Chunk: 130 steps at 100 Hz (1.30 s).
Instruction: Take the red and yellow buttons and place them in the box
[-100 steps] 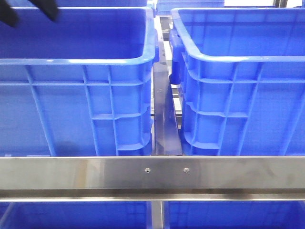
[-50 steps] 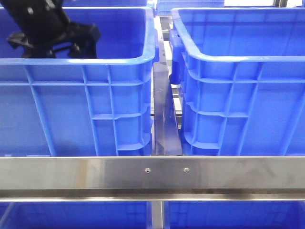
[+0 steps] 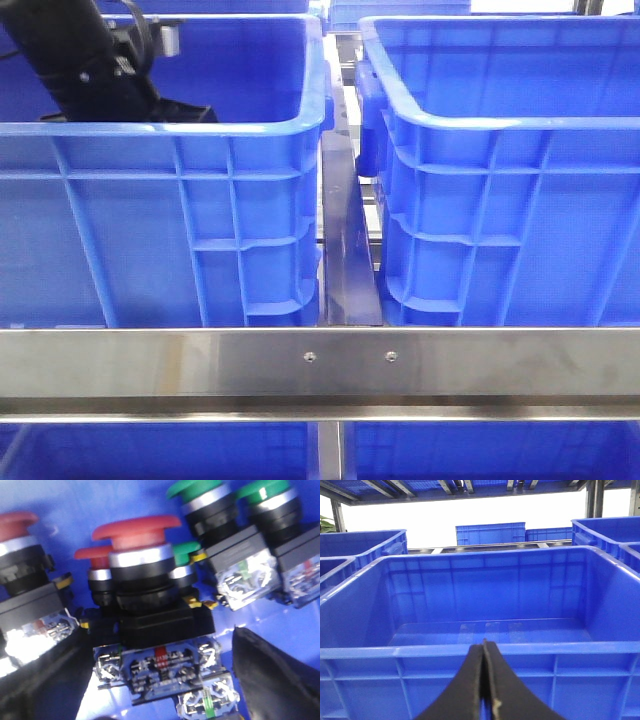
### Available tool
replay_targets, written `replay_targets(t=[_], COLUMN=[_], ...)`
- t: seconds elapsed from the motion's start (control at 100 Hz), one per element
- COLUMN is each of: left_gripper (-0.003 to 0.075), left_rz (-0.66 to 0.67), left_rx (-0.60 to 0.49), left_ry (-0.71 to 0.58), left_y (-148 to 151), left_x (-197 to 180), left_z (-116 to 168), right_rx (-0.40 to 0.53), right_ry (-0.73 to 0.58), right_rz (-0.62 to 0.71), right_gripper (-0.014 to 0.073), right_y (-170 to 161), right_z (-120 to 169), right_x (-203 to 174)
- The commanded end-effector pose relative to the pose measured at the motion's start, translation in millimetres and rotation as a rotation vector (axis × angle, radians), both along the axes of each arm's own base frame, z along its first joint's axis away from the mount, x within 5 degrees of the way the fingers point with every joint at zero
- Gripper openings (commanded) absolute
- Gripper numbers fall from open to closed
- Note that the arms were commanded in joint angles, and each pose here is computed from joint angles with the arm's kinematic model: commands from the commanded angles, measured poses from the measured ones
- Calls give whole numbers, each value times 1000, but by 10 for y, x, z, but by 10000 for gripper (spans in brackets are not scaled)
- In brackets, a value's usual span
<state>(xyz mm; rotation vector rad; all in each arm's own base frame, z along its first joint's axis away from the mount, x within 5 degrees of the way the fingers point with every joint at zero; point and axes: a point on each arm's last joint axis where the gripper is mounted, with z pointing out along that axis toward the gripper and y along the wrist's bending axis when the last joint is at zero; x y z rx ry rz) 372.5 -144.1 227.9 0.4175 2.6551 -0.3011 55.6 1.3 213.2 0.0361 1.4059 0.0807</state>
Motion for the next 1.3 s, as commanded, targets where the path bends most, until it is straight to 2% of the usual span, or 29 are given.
replay_targets(t=[0.0, 0.12, 0.34, 0.43, 0.66, 0.86, 1.09, 1.29], left_gripper=[490, 386, 71, -20, -19, -19, -19, -19], left_rz=[5, 5, 2, 2, -4, -75, -267, -466], left_rx=[-43, -43, -37, -42, -74, -100, -159, -197], left_ry=[-105, -106, -113, -128, -234, -327, -420, -435], left_y=[-27, -27, -21, -13, 56, 45, -272, -646], left_x=[11, 12, 8, -12, -201, -591, -1197, -1620], left_z=[287, 287, 304, 369, 825, 1328, 1750, 1833], right_rx=[-1, -1, -1, -1, -1, -1, -1, -1], right_ry=[-126, -126, -126, -126, -126, -126, -126, -126], right_rz=[1, 1, 1, 1, 1, 1, 1, 1], right_gripper=[-68, -68, -68, -68, -68, -68, -68, -68], right_y=[0, 0, 0, 0, 0, 0, 0, 0], right_z=[150, 150, 150, 150, 150, 150, 150, 150], right_x=[-54, -54, -54, -54, -54, -54, -54, -54])
